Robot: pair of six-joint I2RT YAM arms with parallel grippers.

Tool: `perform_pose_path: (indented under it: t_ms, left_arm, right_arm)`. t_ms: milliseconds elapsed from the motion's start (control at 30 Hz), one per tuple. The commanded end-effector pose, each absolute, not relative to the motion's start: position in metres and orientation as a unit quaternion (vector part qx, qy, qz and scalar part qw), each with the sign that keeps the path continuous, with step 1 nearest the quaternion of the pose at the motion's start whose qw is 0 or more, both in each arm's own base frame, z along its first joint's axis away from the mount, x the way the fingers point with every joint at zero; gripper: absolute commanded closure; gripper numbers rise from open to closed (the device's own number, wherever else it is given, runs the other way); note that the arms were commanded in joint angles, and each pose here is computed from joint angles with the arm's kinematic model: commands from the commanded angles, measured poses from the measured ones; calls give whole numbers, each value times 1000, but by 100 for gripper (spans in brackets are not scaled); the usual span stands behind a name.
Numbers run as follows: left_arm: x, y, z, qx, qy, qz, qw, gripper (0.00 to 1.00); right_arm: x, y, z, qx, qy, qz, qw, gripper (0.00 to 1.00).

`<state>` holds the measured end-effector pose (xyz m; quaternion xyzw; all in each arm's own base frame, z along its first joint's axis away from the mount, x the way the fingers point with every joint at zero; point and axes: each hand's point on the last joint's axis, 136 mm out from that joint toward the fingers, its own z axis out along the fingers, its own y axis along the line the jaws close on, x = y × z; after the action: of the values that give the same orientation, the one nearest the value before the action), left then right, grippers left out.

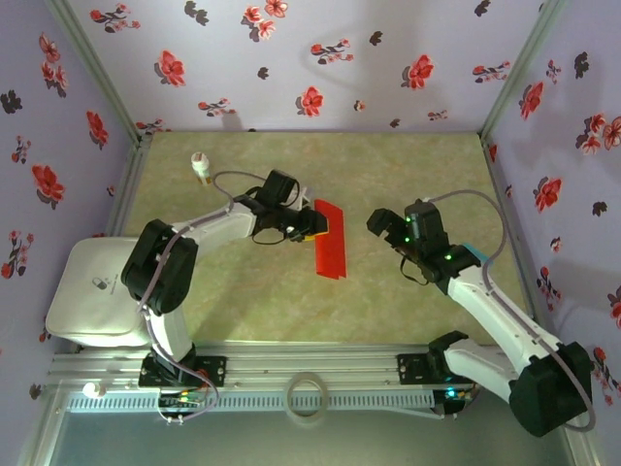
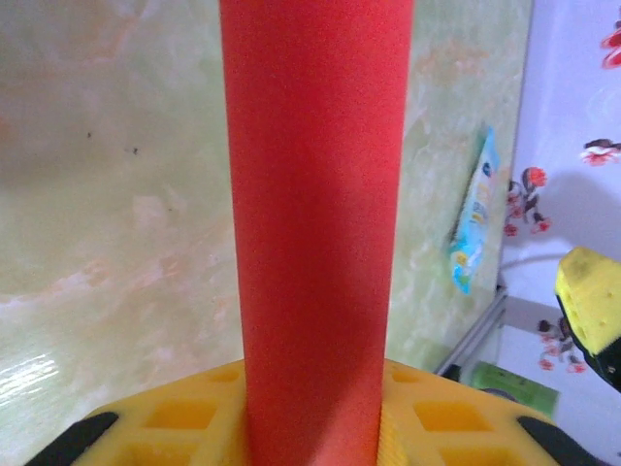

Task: Fold a paper plane with a square sheet of paper (pick it up from the middle)
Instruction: First fold the square sheet of paper in half at the center of the table.

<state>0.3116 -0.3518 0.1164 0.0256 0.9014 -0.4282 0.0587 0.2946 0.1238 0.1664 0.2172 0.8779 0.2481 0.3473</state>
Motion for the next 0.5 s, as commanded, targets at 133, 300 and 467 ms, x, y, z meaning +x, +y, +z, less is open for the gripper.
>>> perform_pose_path:
  t_ms: [133, 300, 467]
  left_arm:
    - [311, -364, 126, 23, 872, -487, 43, 66]
    - [307, -361, 101, 15, 882, -471, 22, 66]
    - [302, -359, 82, 13, 890, -456, 7, 66]
  right_arm:
    - [294, 131, 154, 202, 881, 275, 329, 1]
    - [293, 147, 141, 196, 879, 313, 301, 1]
    - [292, 157, 129, 195, 886, 327, 266, 3]
